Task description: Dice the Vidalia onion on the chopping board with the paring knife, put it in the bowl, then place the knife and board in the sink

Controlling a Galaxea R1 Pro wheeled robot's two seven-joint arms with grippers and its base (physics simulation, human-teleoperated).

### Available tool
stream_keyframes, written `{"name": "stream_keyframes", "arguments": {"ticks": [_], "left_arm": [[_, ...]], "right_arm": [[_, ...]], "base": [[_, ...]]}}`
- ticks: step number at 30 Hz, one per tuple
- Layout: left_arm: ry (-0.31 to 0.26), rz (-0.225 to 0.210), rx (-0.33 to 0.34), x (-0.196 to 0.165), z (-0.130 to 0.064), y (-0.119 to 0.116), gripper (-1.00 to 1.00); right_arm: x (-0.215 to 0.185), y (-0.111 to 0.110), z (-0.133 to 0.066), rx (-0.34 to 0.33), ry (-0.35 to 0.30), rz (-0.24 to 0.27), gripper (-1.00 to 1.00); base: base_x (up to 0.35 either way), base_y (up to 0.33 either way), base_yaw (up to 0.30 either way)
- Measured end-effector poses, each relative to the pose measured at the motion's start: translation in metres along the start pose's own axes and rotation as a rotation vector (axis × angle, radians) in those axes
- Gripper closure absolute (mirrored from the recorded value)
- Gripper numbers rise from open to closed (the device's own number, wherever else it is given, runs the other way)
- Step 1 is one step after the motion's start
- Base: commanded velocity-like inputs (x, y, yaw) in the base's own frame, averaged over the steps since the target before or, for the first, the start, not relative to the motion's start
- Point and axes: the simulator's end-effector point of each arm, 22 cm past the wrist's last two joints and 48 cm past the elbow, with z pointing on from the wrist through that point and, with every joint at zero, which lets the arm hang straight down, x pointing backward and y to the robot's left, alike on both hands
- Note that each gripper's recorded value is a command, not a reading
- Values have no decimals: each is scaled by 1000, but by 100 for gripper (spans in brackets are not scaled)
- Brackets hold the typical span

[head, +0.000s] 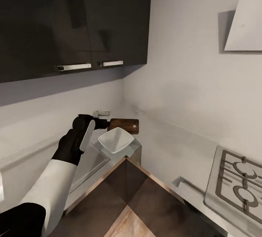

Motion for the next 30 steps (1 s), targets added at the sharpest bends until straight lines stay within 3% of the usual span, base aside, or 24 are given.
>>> {"name": "stream_keyframes", "arguments": {"ticks": [16,30], "left_arm": [[88,2,-10,32,19,4,-100],[118,-55,-15,43,25,16,-100]], "right_arm": [[0,0,0,0,1,0,-100],[0,-1,0,1,1,-1,-100]], "base": [[66,0,0],[0,0,0]]}}
